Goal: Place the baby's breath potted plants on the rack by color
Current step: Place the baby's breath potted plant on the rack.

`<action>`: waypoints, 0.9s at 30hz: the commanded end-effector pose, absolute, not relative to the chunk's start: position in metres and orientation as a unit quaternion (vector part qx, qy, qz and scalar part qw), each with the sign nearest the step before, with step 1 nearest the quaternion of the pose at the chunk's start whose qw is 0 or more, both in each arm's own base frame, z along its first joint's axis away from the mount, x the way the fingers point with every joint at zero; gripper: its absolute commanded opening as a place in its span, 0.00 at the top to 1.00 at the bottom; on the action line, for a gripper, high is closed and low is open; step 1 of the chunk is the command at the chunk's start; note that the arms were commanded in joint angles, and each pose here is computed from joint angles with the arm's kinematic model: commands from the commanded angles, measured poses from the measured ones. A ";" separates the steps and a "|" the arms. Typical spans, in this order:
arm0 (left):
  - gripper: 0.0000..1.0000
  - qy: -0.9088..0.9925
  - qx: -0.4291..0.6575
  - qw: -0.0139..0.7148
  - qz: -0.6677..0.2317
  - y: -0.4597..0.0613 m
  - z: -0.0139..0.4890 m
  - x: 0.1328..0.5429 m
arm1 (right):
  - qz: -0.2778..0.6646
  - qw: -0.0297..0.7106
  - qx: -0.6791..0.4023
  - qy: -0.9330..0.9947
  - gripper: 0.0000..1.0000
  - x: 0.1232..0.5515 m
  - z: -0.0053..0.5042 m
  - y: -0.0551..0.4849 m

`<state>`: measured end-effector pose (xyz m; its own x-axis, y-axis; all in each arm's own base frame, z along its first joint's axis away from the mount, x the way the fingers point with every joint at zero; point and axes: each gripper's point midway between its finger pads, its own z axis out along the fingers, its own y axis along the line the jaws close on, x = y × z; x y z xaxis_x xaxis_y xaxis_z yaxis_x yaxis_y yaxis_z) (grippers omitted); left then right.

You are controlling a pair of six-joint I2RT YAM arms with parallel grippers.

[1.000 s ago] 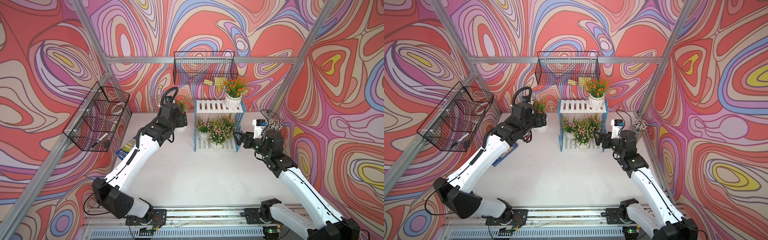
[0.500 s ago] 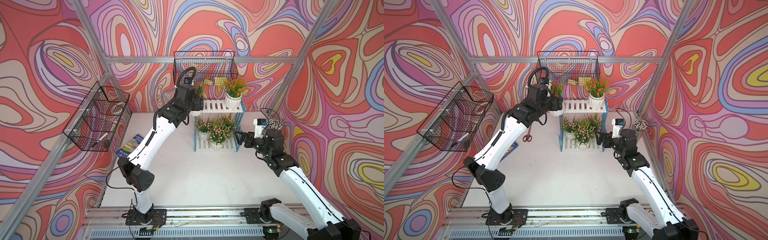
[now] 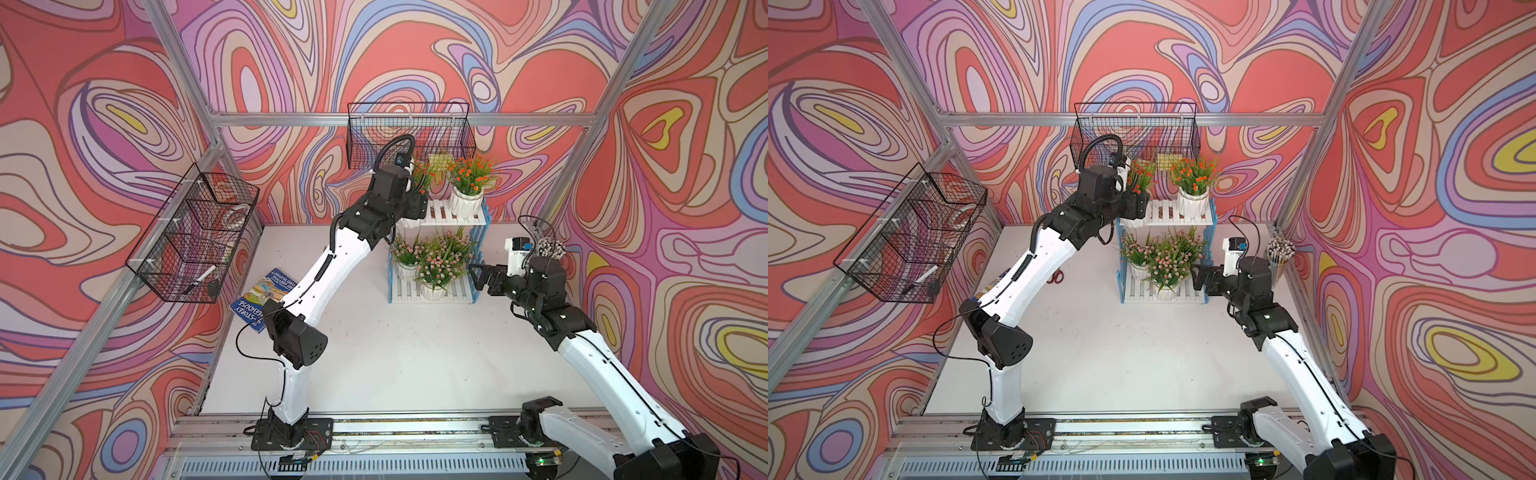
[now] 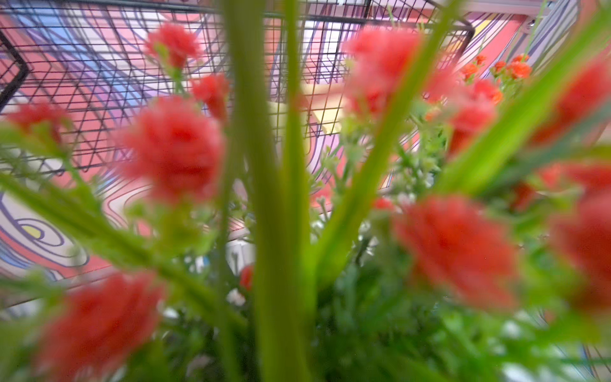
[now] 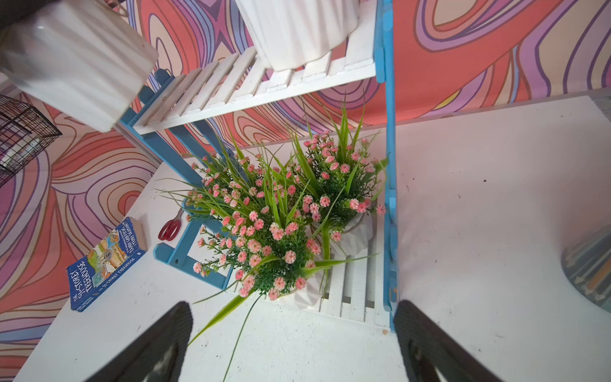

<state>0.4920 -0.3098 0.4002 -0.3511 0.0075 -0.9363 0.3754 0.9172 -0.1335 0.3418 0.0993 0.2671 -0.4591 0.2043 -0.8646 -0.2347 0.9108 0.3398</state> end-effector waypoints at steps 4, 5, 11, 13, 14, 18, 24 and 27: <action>0.33 0.742 0.140 0.625 -0.199 -0.330 0.449 0.497 | 0.211 0.521 -0.012 0.827 0.02 0.345 0.267 0.100; 0.33 0.741 0.143 0.626 -0.197 -0.332 0.448 0.499 | 0.213 0.520 -0.013 0.827 0.02 0.345 0.266 0.101; 0.32 0.735 0.151 0.634 -0.186 -0.336 0.443 0.506 | 0.214 0.520 -0.015 0.827 0.02 0.347 0.264 0.102; 0.32 0.734 0.152 0.636 -0.185 -0.337 0.440 0.509 | 0.214 0.518 -0.016 0.828 0.02 0.347 0.264 0.103; 0.32 0.733 0.153 0.637 -0.183 -0.338 0.439 0.510 | 0.214 0.518 -0.016 0.828 0.02 0.347 0.264 0.103; 0.32 0.734 0.153 0.637 -0.181 -0.341 0.435 0.516 | 0.214 0.516 -0.018 0.829 0.02 0.347 0.262 0.103; 0.30 0.734 0.157 0.637 -0.173 -0.344 0.431 0.522 | 0.216 0.514 -0.019 0.830 0.02 0.348 0.260 0.104; 0.29 0.736 0.160 0.637 -0.168 -0.345 0.430 0.524 | 0.216 0.512 -0.020 0.831 0.02 0.348 0.258 0.104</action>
